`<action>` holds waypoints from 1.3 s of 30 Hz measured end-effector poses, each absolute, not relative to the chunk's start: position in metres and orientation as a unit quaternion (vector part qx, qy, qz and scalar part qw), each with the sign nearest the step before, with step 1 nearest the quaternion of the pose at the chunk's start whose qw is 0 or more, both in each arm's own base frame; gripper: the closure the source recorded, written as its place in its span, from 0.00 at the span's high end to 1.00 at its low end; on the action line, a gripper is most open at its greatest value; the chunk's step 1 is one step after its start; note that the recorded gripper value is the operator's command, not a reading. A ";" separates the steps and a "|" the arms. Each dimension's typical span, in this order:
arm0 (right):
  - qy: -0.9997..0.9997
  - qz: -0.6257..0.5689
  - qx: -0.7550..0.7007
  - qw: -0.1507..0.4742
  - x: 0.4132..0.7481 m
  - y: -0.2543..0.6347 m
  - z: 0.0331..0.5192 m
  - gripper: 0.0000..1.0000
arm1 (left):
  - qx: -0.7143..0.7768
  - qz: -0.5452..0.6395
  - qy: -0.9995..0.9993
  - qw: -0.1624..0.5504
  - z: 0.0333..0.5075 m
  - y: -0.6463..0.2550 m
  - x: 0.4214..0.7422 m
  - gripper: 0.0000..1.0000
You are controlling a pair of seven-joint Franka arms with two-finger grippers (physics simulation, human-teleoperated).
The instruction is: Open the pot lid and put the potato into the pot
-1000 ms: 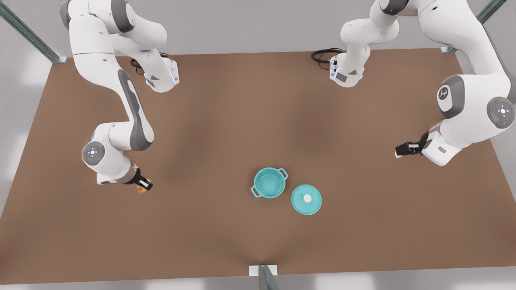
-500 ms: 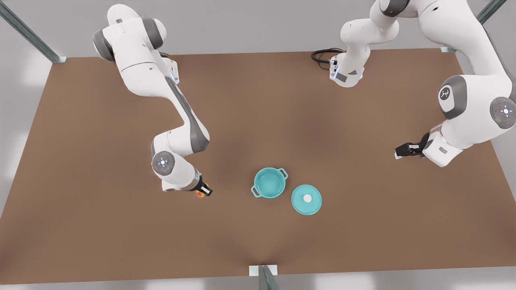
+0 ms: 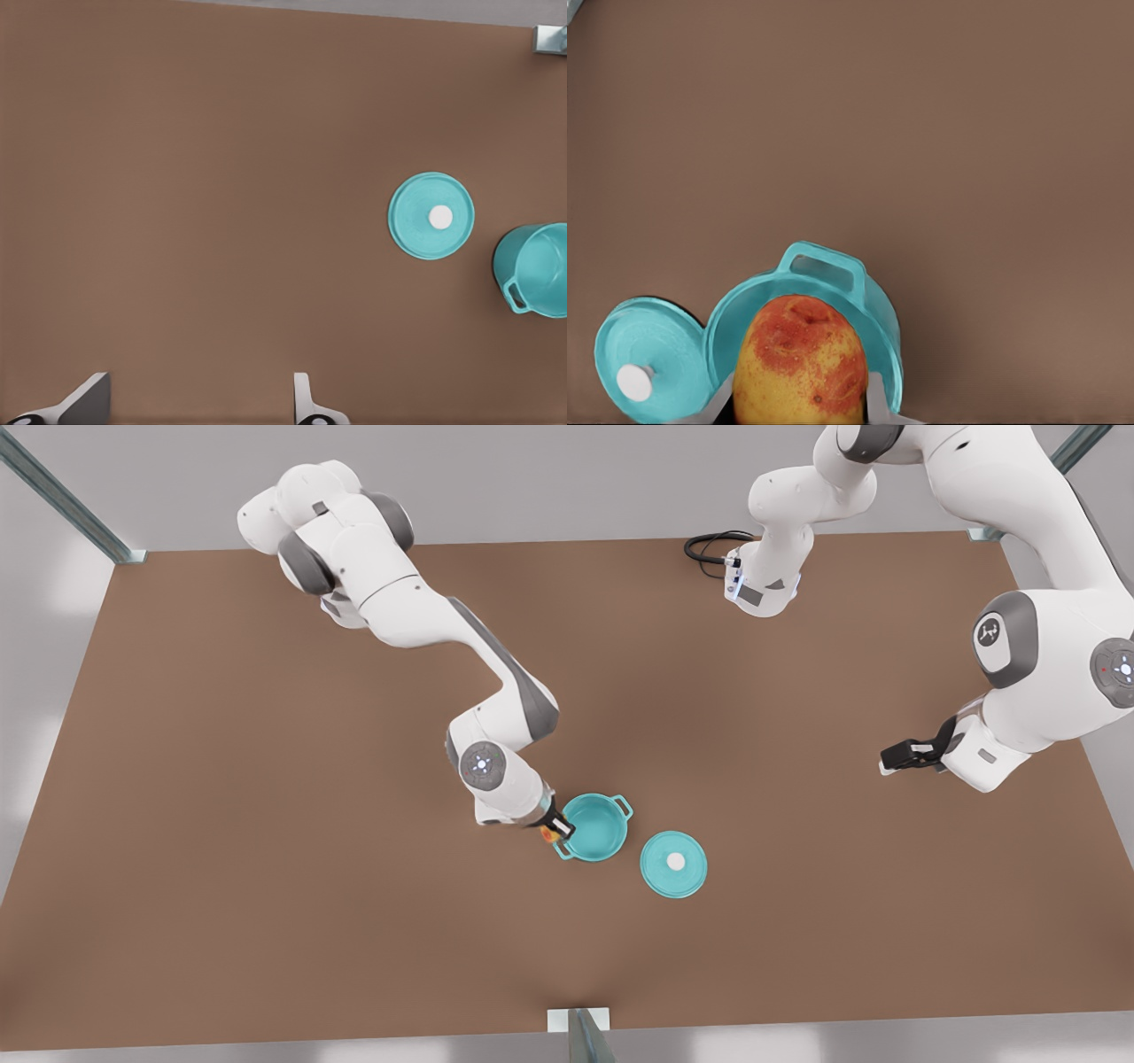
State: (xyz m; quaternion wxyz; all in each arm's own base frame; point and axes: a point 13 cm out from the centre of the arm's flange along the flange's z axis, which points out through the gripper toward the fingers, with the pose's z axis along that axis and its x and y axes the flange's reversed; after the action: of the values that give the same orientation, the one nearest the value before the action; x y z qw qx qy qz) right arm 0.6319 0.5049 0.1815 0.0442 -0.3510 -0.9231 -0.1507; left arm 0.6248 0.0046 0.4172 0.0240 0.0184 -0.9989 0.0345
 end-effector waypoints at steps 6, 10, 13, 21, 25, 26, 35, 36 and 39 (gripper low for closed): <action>-0.909 -0.183 -0.373 0.028 0.642 0.539 0.167 0.56 | 0.012 0.025 -0.999 0.028 0.412 0.003 0.625 1.00; -0.898 -0.205 -0.389 0.016 0.647 0.555 0.154 0.56 | 0.012 0.022 -0.999 0.029 0.411 0.006 0.626 1.00; -0.891 -0.222 -0.397 0.010 0.648 0.567 0.158 0.57 | 0.012 0.021 -0.999 0.029 0.411 0.006 0.626 1.00; -0.884 -0.229 -0.406 0.014 0.629 0.589 0.155 0.57 | 0.009 0.022 -0.999 0.030 0.410 0.003 0.626 1.00; -0.882 -0.211 -0.421 0.024 0.623 0.574 0.142 0.58 | 0.009 0.022 -0.999 0.027 0.412 0.003 0.628 1.00; -0.881 -0.210 -0.423 0.025 0.622 0.573 0.141 0.58 | 0.008 0.023 -0.999 0.025 0.413 0.002 0.629 1.00; -0.870 -0.211 -0.445 -0.011 0.676 0.512 0.219 1.00 | 0.010 0.025 -0.999 0.024 0.414 0.004 0.631 1.00; -0.862 -0.209 -0.461 -0.026 0.708 0.456 0.264 1.00 | 0.010 0.025 -0.999 0.024 0.414 0.004 0.631 1.00; -0.843 -0.121 -0.521 -0.056 0.760 0.189 0.334 1.00 | 0.009 0.025 -0.999 0.024 0.414 0.003 0.631 1.00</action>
State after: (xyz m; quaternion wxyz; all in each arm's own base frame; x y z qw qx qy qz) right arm 0.7604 0.1886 0.3338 -0.0565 -0.5206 -0.8432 -0.1214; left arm 0.6307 0.0032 0.4138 0.0243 0.0093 -0.9993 0.0251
